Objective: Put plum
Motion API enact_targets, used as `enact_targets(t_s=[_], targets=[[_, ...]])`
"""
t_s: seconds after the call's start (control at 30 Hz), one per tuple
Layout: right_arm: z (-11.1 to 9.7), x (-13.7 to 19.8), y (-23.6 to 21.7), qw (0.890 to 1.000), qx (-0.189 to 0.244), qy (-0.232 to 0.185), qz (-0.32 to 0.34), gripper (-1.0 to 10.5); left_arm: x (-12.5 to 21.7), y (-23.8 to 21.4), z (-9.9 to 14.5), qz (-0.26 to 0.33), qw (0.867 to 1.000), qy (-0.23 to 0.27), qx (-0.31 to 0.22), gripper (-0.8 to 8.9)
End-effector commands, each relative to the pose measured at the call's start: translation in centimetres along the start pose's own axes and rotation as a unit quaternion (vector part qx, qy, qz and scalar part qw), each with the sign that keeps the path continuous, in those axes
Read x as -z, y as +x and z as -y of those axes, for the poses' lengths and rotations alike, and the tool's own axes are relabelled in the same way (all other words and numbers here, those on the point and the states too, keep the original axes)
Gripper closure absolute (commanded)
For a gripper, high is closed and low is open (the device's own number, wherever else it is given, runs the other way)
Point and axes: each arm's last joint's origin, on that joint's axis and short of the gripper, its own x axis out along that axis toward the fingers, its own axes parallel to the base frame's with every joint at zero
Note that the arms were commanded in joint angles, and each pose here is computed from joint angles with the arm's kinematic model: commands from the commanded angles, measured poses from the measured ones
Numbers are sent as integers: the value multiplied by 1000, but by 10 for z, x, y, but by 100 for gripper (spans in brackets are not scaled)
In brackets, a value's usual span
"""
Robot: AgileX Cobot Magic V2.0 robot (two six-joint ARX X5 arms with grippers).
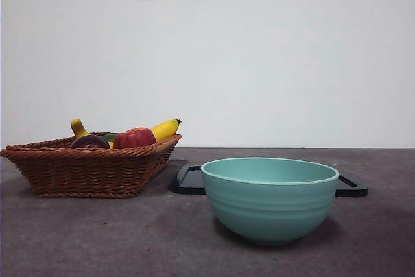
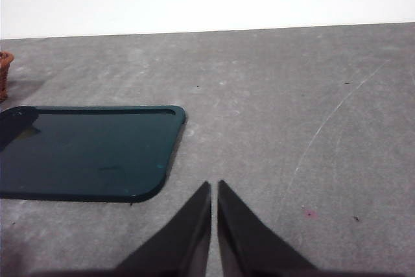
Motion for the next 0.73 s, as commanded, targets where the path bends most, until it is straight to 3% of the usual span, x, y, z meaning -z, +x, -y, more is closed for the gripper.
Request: enact_targets(t_s=[0.03,0.73], targets=[[0,1,0,1000,1,4,2,941,7,2,0,-12,1000,-2,-1,805],[0,1,0,1000,1,4,2,941,7,2,0,-12,1000,-2,-1,805]])
